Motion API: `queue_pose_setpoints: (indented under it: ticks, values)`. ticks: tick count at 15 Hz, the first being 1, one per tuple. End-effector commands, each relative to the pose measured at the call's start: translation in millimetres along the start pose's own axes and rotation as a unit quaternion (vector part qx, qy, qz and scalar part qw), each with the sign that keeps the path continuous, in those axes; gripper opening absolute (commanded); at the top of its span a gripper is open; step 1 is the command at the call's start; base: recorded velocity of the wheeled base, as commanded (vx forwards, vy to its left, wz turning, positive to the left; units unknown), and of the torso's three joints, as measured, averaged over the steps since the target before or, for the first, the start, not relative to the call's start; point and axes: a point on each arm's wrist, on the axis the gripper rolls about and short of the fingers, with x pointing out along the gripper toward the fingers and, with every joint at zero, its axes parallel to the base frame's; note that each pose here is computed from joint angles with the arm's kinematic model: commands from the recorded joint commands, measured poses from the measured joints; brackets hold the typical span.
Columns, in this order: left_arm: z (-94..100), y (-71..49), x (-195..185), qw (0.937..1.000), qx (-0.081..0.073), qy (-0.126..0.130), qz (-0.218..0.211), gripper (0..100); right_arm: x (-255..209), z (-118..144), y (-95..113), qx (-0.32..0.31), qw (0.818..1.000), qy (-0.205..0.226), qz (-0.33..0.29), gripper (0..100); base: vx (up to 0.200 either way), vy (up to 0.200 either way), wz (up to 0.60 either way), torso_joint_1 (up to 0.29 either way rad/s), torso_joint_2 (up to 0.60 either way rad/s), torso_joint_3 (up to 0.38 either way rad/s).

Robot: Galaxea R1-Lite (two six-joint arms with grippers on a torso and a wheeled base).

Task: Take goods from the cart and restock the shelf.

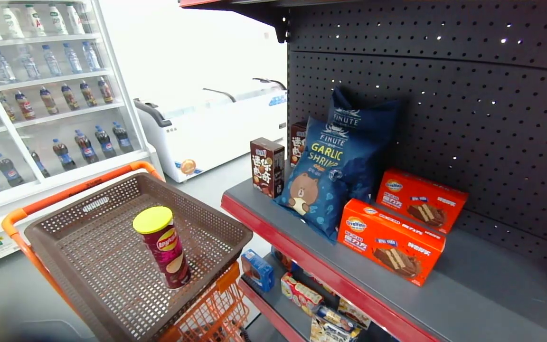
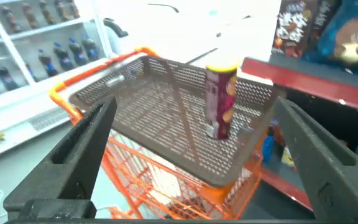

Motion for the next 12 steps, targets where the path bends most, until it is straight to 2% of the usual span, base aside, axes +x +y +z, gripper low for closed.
queue_pose_setpoints:
  ticks: [1, 3, 4, 5, 7, 8, 9, 10, 11, 12]
  values:
    - [52.7, 2.2, 41.8, 0.9961, 0.022, 0.084, 0.016, 100, 0.0, 0.0, 0.0, 0.0, 1.0, 0.0, 0.0, 100, 0.0, 0.0, 0.0, 0.0, 0.0, 0.0]
    - [51.5, -0.2, 76.2, 0.9878, 0.028, 0.153, 0.009, 100, 0.0, 0.0, 0.0, 0.0, 1.0, 0.0, 0.0, 100, 0.0, 0.0, 0.0, 0.0, 0.0, 0.0]
    - [51.6, -0.7, 83.4, 0.9864, 0.028, 0.162, 0.008, 100, 0.0, 0.0, 0.0, 0.0, 1.0, 0.0, 0.0, 100, 0.0, 0.0, 0.0, 0.0, 0.0, 0.0]
    - [48.0, -3.5, 119.8, 0.9804, 0.026, 0.195, 0.001, 100, 0.0, 0.0, 0.0, 0.0, 1.0, 0.0, 0.0, 100, 0.0, 0.0, 0.0, 0.0, 0.0, 0.0]
    - [41.0, -7.3, 151.6, 0.9755, 0.0, 0.216, -0.04, 100, 0.0, 0.0, 0.0, 0.0, 1.0, 0.0, 0.0, 100, 0.0, 0.0, 0.0, 0.0, 0.0, 0.0]
    - [32.6, -10.7, 168.9, 0.9678, -0.013, 0.241, -0.071, 100, 0.0, 0.0, 0.0, 0.0, 1.0, 0.0, 0.0, 100, 0.0, 0.0, 0.0, 0.0, 0.0, 0.0]
    - [27.5, -11.7, 177.1, 0.9638, -0.016, 0.254, -0.079, 100, 0.0, 0.0, 0.0, 0.0, 1.0, 0.0, 0.0, 100, 0.0, 0.0, 0.0, 0.0, 0.0, 0.0]
    - [16.2, -13.9, 193.6, 0.9571, -0.026, 0.27, -0.103, 100, 0.0, 0.0, 0.0, 0.0, 1.0, 0.0, 0.0, 100, 0.0, 0.0, 0.0, 0.0, 0.0, 0.0]
    - [0.7, -11.3, 214.4, 0.9564, -0.035, 0.269, -0.109, 100, 0.0, 0.0, 0.0, 0.0, 1.0, 0.0, 0.0, 100, 0.0, 0.0, 0.0, 0.0, 0.0, 0.0]
    - [-12.6, -8.7, 233.5, 0.9611, -0.037, 0.252, -0.106, 100, 0.0, 0.0, 0.0, 0.0, 1.0, 0.0, 0.0, 100, 0.0, 0.0, 0.0, 0.0, 0.0, 0.0]
